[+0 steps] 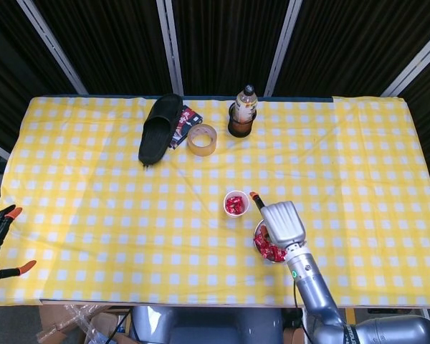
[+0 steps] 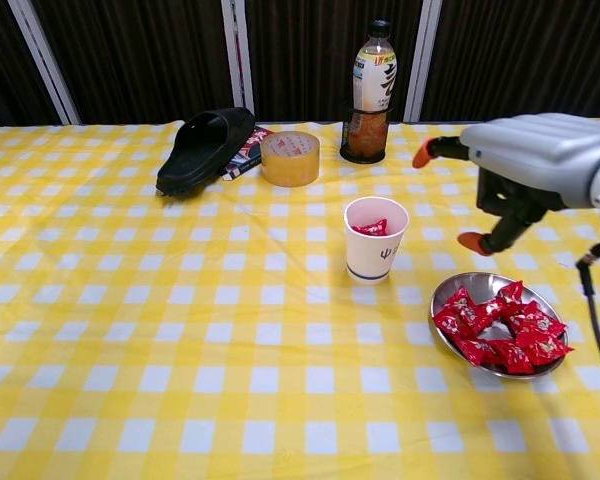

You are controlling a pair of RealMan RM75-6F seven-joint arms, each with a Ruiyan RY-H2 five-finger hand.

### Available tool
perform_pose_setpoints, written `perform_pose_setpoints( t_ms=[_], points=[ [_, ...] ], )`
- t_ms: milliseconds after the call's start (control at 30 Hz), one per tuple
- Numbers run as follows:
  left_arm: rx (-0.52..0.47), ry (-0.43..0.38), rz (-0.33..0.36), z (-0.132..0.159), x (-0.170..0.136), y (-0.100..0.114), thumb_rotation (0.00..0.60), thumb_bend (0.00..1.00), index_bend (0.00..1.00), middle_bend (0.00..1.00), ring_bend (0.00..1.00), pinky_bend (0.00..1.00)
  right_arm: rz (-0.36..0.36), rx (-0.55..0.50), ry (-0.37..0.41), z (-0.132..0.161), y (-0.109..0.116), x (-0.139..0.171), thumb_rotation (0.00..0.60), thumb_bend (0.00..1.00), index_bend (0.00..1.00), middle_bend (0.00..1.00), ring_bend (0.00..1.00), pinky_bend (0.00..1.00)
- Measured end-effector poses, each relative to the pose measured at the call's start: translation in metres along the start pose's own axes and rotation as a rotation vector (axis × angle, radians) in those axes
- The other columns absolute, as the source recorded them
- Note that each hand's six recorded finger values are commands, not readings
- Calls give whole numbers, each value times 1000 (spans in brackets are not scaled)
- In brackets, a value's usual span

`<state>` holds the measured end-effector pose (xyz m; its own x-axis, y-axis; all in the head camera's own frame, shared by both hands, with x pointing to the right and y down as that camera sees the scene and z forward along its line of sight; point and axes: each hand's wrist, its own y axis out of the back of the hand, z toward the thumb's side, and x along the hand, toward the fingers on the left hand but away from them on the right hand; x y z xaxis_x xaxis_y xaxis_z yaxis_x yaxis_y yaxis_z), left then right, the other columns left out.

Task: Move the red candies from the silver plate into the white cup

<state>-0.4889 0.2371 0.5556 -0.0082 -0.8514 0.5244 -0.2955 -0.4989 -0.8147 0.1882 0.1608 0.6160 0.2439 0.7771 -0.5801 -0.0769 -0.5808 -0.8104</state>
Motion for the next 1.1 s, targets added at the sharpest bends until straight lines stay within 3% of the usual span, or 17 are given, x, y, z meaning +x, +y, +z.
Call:
perform_pose_setpoints(
  t_ms=[133,367,533,900,1100],
  points=[
    [3,0,9,1,-1,1,600,33,0,0,0,0,30,-12,-34,-17,-14,17,600,401,239,990,1000,989],
    [13,-4,20,2,-2,0,600,33,0,0,0,0,70,-31,-78,-39,-40,32,600,400,275,990,1000,989],
    [15,1,23,2,-3,0,600,33,0,0,0,0,97,-47,-69,-36,-57,30,600,401,292,990,1000,989],
    [19,11,14,0,-1,-2,600,33,0,0,0,0,117,-52,-43,-22,-73,12,600,401,318,990,1000,989],
    [17,16,10,-1,0,-2,600,33,0,0,0,0,115,-47,-48,-21,-79,1,600,345,356,990,1000,989]
  ],
)
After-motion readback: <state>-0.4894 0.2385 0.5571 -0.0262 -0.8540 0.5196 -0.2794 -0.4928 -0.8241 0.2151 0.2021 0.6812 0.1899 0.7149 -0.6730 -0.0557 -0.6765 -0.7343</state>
